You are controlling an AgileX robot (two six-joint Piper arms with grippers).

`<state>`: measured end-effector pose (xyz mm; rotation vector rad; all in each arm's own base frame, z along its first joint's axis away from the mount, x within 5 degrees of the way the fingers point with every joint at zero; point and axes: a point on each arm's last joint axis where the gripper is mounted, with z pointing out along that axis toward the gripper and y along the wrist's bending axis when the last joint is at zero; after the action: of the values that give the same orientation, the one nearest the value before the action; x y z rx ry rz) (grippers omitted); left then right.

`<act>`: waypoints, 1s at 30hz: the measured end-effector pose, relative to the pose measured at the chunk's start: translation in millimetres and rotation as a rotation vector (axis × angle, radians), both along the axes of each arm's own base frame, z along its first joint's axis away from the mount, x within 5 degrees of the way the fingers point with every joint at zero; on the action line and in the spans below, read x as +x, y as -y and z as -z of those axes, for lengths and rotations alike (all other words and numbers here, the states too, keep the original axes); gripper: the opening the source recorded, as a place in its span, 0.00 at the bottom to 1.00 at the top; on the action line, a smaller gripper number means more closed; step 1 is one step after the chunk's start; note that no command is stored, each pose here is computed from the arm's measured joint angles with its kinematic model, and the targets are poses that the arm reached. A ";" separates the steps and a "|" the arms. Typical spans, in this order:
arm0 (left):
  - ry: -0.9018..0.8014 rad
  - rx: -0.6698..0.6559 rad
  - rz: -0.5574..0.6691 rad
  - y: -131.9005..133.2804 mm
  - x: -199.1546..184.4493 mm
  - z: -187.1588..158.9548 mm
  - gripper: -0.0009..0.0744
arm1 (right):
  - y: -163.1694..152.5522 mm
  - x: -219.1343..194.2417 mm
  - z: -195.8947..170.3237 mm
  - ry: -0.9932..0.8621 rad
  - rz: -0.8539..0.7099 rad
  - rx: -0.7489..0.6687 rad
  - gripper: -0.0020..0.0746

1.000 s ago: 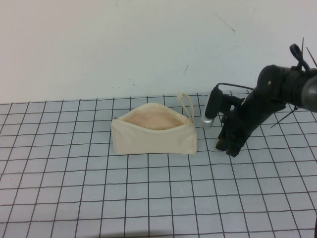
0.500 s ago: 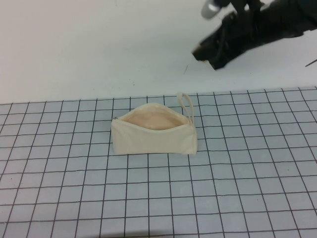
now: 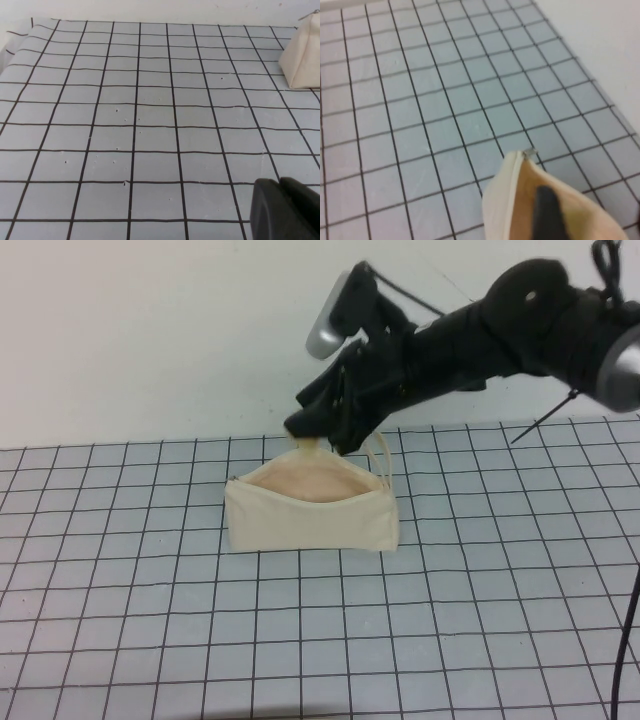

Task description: Put eraser into pencil case

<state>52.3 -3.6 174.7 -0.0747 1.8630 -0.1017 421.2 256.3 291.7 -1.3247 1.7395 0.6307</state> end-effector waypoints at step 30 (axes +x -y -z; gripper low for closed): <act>0.000 0.000 0.000 0.0 0.0 0.0 0.01 | 186.4 -238.5 -229.6 0.429 0.630 -0.283 0.03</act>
<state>52.3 -3.6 174.7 -0.0747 1.8630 -0.1017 182.7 69.9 521.2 -0.9127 1.7786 -0.2457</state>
